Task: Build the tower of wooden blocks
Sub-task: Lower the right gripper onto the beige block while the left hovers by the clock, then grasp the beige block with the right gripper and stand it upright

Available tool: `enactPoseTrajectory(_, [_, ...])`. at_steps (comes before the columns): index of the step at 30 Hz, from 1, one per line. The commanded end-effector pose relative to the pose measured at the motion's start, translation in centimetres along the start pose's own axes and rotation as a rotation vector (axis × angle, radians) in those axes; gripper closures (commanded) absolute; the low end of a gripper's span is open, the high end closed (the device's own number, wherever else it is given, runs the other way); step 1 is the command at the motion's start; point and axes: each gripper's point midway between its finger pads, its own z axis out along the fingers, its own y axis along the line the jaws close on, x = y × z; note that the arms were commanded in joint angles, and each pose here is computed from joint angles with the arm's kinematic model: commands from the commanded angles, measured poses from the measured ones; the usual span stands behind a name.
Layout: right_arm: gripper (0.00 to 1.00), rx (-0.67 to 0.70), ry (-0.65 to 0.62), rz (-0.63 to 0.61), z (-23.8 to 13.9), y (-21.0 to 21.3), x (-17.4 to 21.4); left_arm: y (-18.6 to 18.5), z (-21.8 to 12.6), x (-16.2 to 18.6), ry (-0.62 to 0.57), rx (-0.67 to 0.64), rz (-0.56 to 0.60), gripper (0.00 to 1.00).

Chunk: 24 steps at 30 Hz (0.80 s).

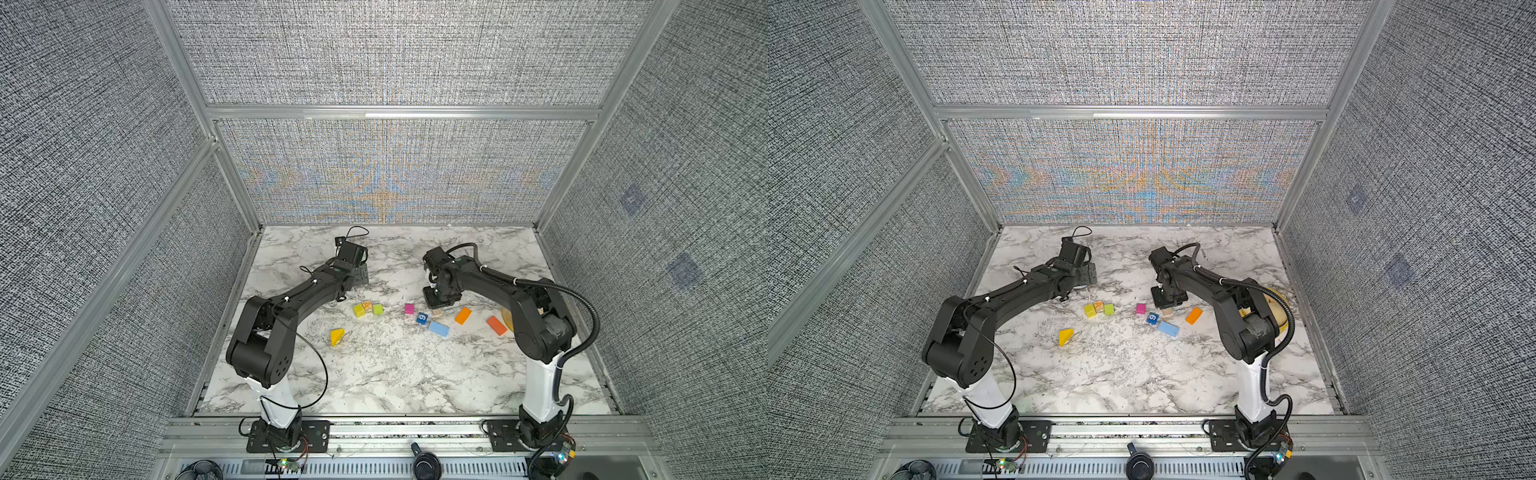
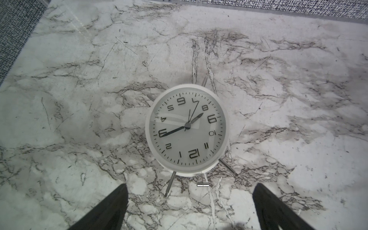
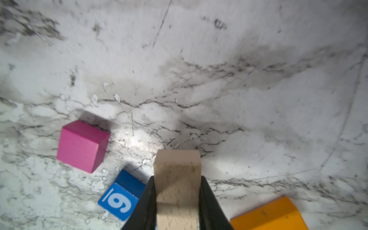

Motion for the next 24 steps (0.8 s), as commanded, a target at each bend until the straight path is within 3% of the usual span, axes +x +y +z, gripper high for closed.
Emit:
enactPoseTrajectory(1, [0.74,0.022,0.003,0.041,-0.7,-0.1,-1.0,-0.4,-0.2,-0.4,-0.011,0.021,-0.022,0.01])
enactPoseTrajectory(12, [0.74,0.045,-0.014,0.132,0.1,0.2,-6.4,-0.3,-0.5,-0.4,-0.014,0.022,-0.027,0.01])
enactPoseTrajectory(24, [0.71,0.080,0.013,0.173,2.9,0.1,-7.5,-0.4,-0.3,-0.3,-0.006,0.024,-0.025,0.01])
